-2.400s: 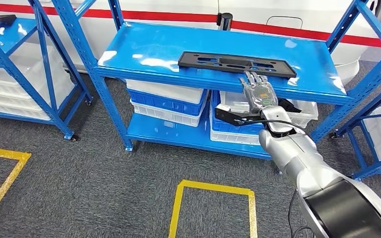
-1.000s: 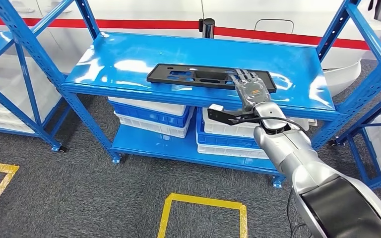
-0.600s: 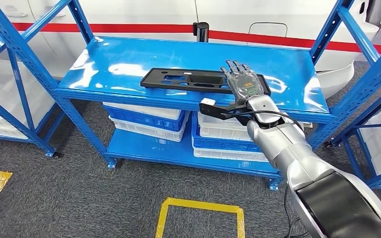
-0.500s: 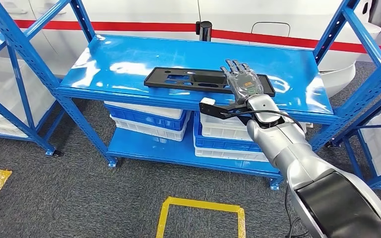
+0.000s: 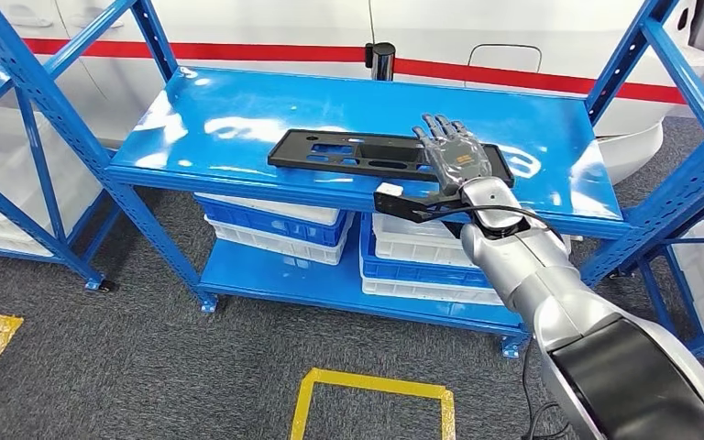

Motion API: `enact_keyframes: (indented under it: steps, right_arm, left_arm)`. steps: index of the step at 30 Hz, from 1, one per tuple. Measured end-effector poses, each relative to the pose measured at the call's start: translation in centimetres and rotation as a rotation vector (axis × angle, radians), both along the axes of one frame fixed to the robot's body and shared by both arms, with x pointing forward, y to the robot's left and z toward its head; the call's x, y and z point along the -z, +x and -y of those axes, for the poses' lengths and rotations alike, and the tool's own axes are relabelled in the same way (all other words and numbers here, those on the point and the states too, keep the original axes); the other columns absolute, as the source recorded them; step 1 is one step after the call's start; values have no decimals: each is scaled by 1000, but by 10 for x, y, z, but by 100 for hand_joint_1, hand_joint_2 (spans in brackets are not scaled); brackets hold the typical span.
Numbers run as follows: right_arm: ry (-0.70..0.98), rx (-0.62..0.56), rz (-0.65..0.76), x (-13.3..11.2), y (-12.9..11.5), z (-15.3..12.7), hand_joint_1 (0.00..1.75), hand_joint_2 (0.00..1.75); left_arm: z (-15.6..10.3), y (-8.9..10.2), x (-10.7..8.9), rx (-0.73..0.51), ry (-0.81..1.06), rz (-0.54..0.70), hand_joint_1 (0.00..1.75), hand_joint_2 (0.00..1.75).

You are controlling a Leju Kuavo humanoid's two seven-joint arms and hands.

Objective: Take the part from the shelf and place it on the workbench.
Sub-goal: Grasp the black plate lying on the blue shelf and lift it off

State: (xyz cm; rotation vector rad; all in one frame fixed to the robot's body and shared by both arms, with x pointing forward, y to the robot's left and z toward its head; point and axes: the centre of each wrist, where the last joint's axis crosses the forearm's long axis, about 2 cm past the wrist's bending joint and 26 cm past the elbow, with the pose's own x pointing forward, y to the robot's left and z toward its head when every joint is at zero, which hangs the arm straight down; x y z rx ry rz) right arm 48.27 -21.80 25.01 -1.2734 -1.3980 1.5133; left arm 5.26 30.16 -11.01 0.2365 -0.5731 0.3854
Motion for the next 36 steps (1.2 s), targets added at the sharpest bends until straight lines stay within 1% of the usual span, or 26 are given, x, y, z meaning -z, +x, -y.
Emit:
enact_keyframes:
  steps: [4, 9, 16, 23, 36]
  right_arm:
    - [-13, -3, -16, 4, -2, -2, 0, 175]
    - [-17, -11, -60, 23, -9, -6, 0, 175]
    - [-23, -9, -69, 25, -10, -7, 0, 175]
    - [-26, 13, -83, 33, -13, -7, 0, 175]
    - [-29, 22, -80, 33, -12, -3, 0, 175]
  left_arm:
    - [0, 0, 0, 1, 0, 1, 0, 0]
    - [-2, 0, 0, -5, 3, 3, 0, 0]
    - [-2, 1, 0, -6, 3, 6, 0, 0]
    - [-2, 2, 0, 4, 2, 7, 0, 0]
    - [-1, 8, -1, 16, -9, 20, 0, 0]
